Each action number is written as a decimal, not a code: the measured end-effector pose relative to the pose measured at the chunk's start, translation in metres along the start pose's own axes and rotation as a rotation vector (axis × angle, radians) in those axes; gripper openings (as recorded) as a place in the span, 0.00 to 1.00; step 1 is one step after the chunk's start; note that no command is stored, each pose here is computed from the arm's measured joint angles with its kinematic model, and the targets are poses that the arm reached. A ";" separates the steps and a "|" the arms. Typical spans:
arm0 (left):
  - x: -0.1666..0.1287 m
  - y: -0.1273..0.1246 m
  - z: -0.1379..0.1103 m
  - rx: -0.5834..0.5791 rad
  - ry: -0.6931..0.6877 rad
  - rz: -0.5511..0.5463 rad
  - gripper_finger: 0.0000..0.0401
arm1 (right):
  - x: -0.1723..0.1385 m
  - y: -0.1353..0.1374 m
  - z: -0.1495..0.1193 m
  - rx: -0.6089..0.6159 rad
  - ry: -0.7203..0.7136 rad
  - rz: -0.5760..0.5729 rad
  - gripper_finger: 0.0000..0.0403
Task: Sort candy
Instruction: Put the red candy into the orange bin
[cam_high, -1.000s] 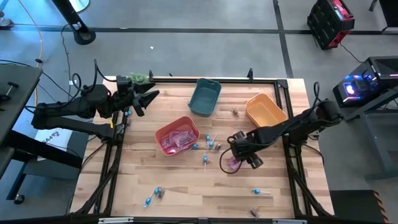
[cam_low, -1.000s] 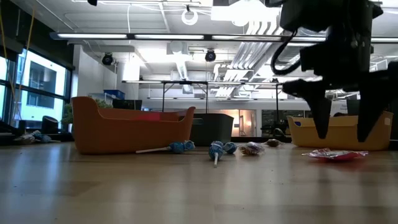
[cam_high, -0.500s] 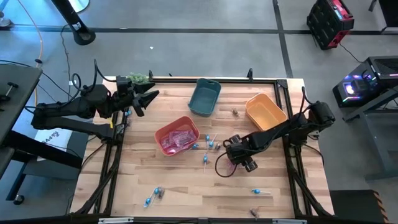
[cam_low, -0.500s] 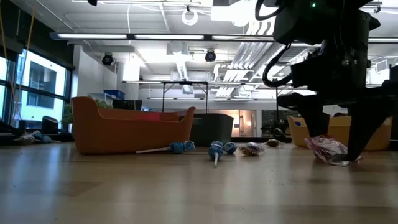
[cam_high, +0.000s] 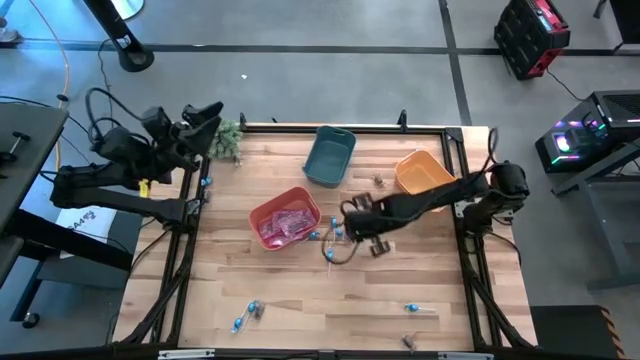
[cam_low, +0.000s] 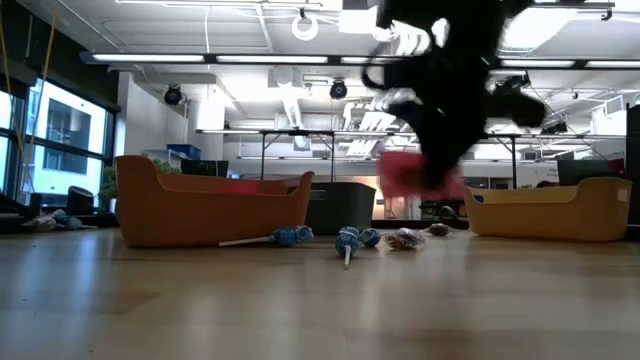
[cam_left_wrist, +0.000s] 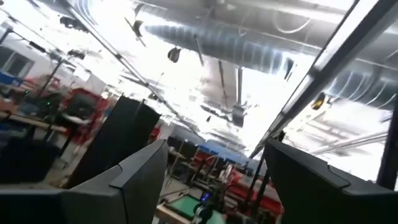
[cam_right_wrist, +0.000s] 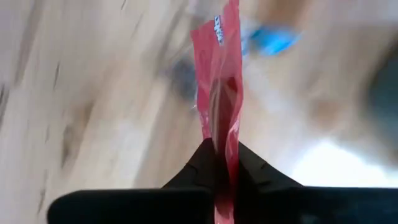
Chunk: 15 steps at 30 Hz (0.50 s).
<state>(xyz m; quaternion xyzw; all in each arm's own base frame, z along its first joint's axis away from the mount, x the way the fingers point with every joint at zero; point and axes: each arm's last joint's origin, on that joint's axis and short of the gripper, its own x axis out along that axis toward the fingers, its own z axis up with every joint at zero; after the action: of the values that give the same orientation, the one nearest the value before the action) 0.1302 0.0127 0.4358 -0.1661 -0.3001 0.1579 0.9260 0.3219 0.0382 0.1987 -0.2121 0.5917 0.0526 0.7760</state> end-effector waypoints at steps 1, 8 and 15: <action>-0.001 0.000 0.001 0.000 0.000 -0.002 0.66 | -0.006 -0.010 0.007 0.014 -0.042 -0.016 0.03; -0.001 0.003 -0.010 0.021 0.108 0.018 0.66 | -0.038 -0.080 0.051 0.223 -0.562 -0.042 0.03; -0.003 0.004 -0.019 0.003 0.203 0.002 0.66 | -0.007 -0.099 0.071 0.454 -0.754 -0.001 0.09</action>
<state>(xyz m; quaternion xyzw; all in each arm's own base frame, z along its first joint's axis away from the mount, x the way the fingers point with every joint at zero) 0.1384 0.0110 0.4185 -0.1804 -0.2043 0.1417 0.9516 0.4163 -0.0219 0.2470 -0.0025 0.2636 -0.0056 0.9646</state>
